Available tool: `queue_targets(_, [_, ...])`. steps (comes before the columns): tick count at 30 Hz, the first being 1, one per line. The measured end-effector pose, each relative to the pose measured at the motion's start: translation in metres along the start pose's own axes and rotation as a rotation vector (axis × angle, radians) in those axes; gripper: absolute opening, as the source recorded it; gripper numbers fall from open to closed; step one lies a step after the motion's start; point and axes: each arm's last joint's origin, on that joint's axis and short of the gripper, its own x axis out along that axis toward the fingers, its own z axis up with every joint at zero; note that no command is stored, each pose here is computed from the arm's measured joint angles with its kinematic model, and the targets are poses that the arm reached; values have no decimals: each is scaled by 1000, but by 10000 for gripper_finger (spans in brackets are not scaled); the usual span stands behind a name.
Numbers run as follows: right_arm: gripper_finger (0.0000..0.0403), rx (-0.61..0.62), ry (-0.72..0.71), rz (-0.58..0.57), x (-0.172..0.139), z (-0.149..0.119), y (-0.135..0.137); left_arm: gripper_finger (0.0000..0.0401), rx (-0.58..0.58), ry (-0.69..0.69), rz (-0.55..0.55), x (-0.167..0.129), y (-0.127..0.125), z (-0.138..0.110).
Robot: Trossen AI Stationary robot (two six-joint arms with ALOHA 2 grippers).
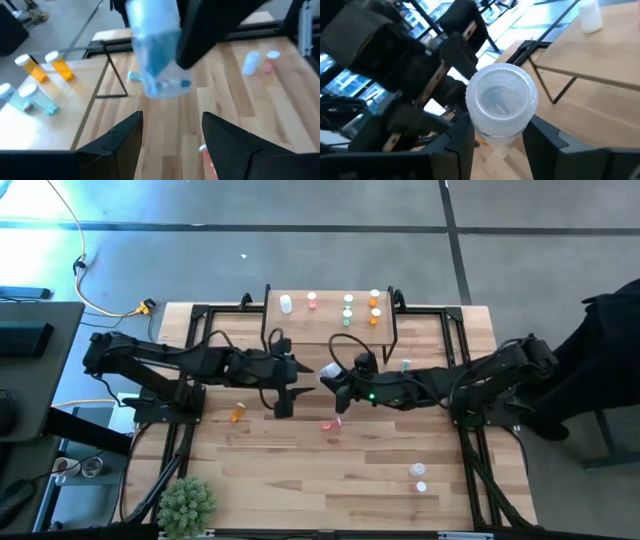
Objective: Pick and place medicine bottles onto shelf by color
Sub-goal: Put the top white pill bottle on the shelf aligned with the other white pill bottle
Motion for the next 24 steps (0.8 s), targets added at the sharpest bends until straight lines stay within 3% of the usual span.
queue_targets(10, [125, -43, 5, -40, 13, 14, -17, 195, -38, -73, 181, 16, 2, 6])
queue_targets(24, [125, 4, 19, 51, 21, 27, -22, 195, -67, -86, 223, 18, 17, 7])
